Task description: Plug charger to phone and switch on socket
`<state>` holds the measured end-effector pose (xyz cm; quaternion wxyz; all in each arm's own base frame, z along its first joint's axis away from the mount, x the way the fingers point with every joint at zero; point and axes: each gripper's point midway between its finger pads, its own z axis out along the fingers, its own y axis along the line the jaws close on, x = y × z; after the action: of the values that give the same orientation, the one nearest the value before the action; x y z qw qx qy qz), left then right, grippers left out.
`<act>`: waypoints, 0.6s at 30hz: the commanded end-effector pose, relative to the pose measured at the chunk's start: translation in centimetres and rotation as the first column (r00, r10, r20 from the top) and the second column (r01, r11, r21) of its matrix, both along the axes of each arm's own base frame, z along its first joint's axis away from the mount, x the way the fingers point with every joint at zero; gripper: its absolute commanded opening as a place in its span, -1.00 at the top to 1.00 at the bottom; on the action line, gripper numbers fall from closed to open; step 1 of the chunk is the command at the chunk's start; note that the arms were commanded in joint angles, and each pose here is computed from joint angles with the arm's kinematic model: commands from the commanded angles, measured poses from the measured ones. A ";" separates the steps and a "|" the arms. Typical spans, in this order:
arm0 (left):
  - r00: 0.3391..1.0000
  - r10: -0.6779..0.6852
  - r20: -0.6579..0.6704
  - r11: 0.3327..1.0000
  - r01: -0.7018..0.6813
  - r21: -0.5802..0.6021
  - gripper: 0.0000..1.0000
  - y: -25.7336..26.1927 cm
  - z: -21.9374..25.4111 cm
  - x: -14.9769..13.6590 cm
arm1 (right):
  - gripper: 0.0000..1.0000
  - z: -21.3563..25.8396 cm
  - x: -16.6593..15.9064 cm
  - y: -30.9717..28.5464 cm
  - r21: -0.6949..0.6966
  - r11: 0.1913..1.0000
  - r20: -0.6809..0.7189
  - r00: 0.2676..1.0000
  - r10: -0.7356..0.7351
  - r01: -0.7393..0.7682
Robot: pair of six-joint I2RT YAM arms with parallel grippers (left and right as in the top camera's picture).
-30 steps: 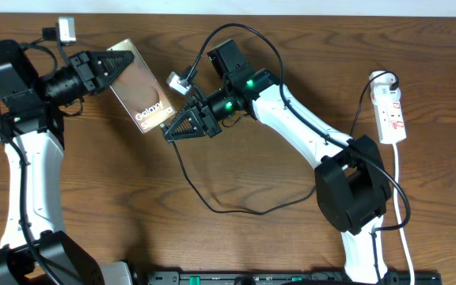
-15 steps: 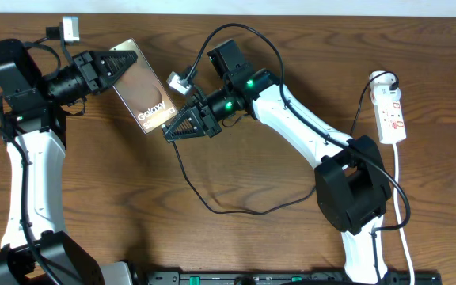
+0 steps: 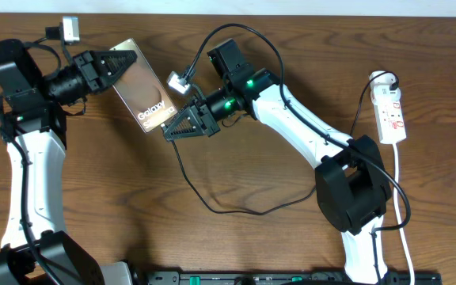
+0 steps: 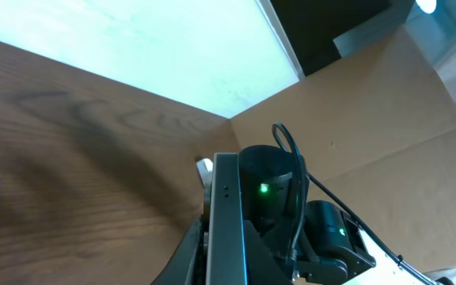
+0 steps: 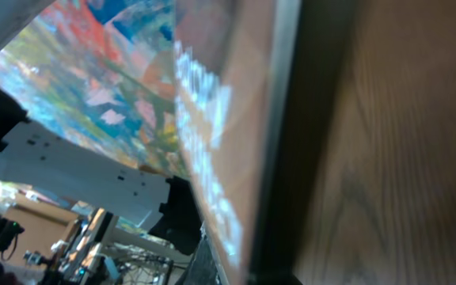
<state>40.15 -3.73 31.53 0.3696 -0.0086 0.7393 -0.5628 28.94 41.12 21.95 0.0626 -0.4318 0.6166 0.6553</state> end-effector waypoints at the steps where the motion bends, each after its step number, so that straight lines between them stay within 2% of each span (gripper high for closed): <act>1: 1.000 0.012 0.010 1.000 -0.012 -0.008 0.85 1.2 0.6 -0.4 | 0.97 0.4 0.7 0.2 -0.056 0.997 -0.006 0.999 -0.050 0.050; 8: 0.999 0.040 0.006 0.998 -0.039 -0.044 0.85 3.8 1.4 -0.9 | 0.98 -1.8 2.6 0.5 -0.211 0.961 -0.013 0.983 -0.185 0.178; 12: 1.000 0.011 0.021 0.998 -0.010 -0.055 0.85 4.1 1.9 -1.5 | 0.98 -4.6 5.6 -0.4 -0.417 0.839 -0.030 0.917 -0.398 0.350; 14: 1.000 -0.005 0.023 0.998 0.007 -0.058 0.85 3.9 2.0 -1.7 | 0.98 -6.4 7.1 -2.1 -0.547 0.716 -0.017 0.849 -0.528 0.434; 17: 1.000 -0.012 0.024 0.998 0.014 -0.060 0.85 3.8 2.0 -1.8 | 0.98 -9.8 9.3 -7.3 -0.748 0.391 0.131 0.696 -0.706 0.537; 18: 1.000 -0.012 0.024 0.998 0.014 -0.060 0.85 3.8 2.0 -1.8 | 0.98 -10.8 9.8 -9.7 -0.794 0.248 0.208 0.632 -0.746 0.554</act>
<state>39.18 0.59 32.82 0.3854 -0.0263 0.7230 -0.5727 34.01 37.69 12.98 -0.0033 -0.1858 0.8850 0.4269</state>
